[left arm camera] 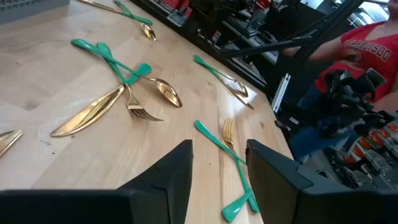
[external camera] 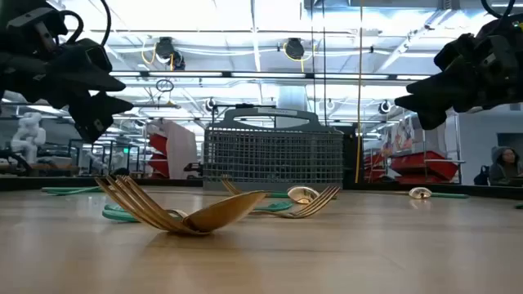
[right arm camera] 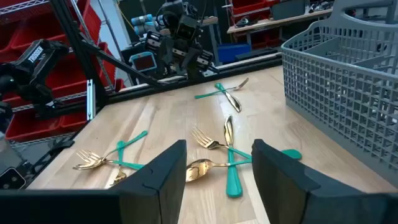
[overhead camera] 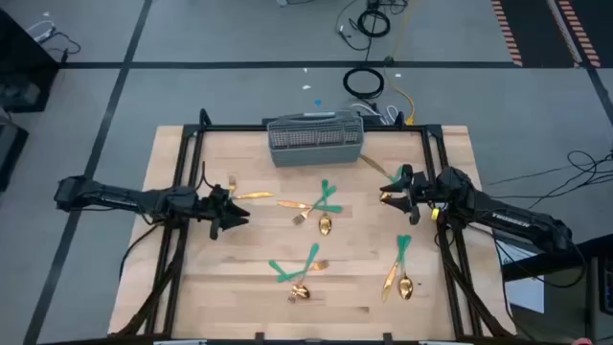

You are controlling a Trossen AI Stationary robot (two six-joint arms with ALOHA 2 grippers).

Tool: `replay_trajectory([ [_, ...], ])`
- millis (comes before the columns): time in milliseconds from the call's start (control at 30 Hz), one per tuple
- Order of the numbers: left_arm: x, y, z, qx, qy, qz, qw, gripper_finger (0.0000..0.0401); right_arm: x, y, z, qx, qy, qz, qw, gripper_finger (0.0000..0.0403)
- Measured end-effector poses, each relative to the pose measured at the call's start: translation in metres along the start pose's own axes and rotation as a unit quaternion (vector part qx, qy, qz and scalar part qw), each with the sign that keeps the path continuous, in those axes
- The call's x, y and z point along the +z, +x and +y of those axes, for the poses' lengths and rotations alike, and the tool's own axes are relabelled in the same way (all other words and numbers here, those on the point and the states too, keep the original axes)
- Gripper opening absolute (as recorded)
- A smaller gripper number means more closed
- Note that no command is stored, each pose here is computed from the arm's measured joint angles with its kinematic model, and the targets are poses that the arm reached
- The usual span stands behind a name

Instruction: Sort silverware

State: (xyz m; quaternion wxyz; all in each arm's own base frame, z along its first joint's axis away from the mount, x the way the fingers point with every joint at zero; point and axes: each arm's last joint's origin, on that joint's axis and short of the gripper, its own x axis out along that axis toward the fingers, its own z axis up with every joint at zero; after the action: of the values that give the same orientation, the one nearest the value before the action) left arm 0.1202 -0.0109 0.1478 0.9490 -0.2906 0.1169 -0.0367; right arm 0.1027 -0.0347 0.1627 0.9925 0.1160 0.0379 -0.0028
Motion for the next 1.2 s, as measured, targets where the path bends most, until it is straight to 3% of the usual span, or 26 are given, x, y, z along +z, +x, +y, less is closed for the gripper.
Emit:
replay_trajectory([
  [1200, 0.0001, 0.0, -0.0001, 0.0, 0.0, 0.0, 1.0, 0.0154, 0.0029, 0.0, 0.0004, 0.0, -0.006, -0.015, 1.0, 0.0169],
])
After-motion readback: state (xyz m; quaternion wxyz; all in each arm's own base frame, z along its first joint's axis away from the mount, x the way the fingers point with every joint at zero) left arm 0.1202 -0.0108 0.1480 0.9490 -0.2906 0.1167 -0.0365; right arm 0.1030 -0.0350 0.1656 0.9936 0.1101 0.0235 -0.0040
